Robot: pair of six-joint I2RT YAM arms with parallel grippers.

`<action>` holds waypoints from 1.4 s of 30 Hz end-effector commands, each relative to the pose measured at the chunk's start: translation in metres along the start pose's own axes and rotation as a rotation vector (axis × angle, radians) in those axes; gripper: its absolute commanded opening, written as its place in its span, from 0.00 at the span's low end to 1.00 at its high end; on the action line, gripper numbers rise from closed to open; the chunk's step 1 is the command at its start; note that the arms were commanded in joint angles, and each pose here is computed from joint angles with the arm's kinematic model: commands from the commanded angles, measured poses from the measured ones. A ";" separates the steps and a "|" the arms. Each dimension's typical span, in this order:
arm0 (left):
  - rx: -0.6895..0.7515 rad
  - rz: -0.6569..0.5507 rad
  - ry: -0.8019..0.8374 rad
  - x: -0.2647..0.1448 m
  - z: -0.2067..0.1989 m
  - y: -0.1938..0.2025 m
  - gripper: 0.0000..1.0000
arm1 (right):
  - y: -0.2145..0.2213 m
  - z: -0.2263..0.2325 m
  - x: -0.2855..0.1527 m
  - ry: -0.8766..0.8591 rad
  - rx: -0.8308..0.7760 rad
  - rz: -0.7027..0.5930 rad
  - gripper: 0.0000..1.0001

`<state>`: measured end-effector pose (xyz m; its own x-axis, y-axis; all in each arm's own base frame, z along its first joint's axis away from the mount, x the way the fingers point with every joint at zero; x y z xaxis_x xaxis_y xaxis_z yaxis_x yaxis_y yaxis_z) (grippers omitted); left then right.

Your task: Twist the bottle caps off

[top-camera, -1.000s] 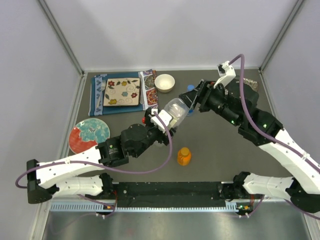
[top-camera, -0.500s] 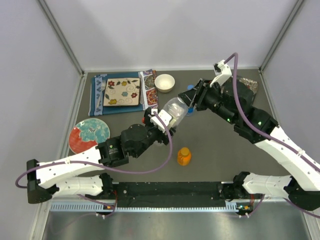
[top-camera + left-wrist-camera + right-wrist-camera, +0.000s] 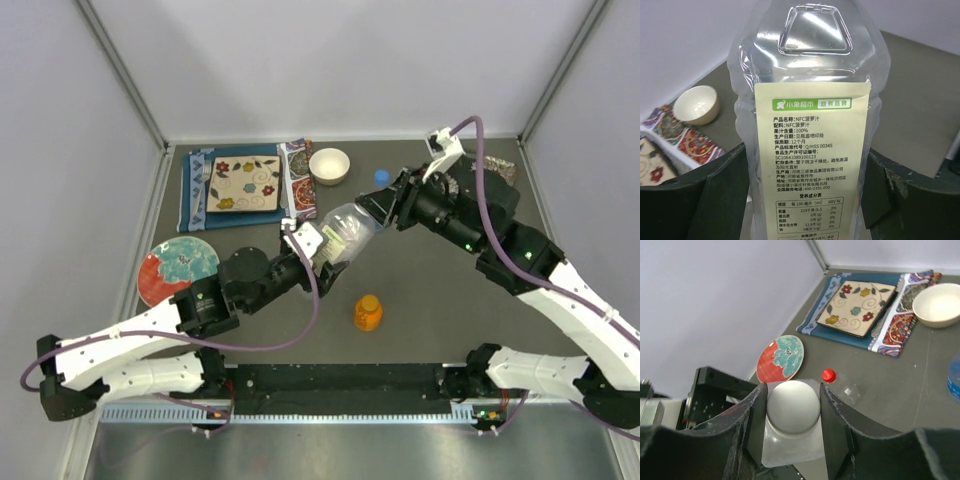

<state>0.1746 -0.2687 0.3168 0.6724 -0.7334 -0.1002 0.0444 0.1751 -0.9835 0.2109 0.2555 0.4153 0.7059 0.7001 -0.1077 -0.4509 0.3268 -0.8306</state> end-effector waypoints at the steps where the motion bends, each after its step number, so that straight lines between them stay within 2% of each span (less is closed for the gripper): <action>1: -0.102 -0.265 0.367 -0.029 -0.038 -0.075 0.19 | 0.010 0.012 -0.019 -0.125 -0.140 0.051 0.00; 7: -0.187 -0.268 0.565 -0.042 -0.046 -0.082 0.18 | 0.012 0.033 -0.038 -0.289 -0.250 0.079 0.00; 8: -0.188 -0.271 0.650 -0.050 -0.053 -0.083 0.18 | 0.012 0.037 -0.042 -0.315 -0.265 0.079 0.00; 10: -0.225 -0.270 0.689 -0.051 -0.048 -0.086 0.18 | 0.014 0.045 -0.051 -0.391 -0.316 0.094 0.00; 11: -0.244 -0.255 0.767 -0.057 -0.055 -0.086 0.18 | 0.015 0.050 -0.058 -0.433 -0.344 0.097 0.00; 25: -0.345 -0.238 1.040 -0.072 -0.059 -0.095 0.18 | 0.020 0.075 -0.109 -0.688 -0.503 0.093 0.00; 29: -0.367 -0.225 1.084 -0.071 -0.061 -0.096 0.18 | 0.025 0.077 -0.116 -0.736 -0.539 0.105 0.00; 35: -0.362 -0.218 1.103 -0.069 -0.062 -0.095 0.17 | 0.045 0.074 -0.118 -0.809 -0.590 0.192 0.00; 39: -0.352 -0.215 1.094 -0.067 -0.061 -0.093 0.17 | 0.054 0.065 -0.106 -0.772 -0.590 0.250 0.00; 42: -0.341 -0.203 1.060 -0.062 -0.059 -0.090 0.16 | 0.051 0.062 -0.103 -0.734 -0.594 0.236 0.07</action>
<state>0.0783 -0.2763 0.3682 -0.3517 -0.9323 0.0838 -0.3468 0.0466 -0.9368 0.0754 0.2303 0.4583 0.0482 0.9978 0.0453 0.0272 0.0440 -0.9987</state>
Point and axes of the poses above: each gripper's point midway between its finger pads, its own x axis out along the fingers, its own z axis along the line the jaws close on, y = z × x, the point moved 2 cm from there along -x, back along the fingers, and after that the axes turned 2 degrees about x, right-handed, at the moved point
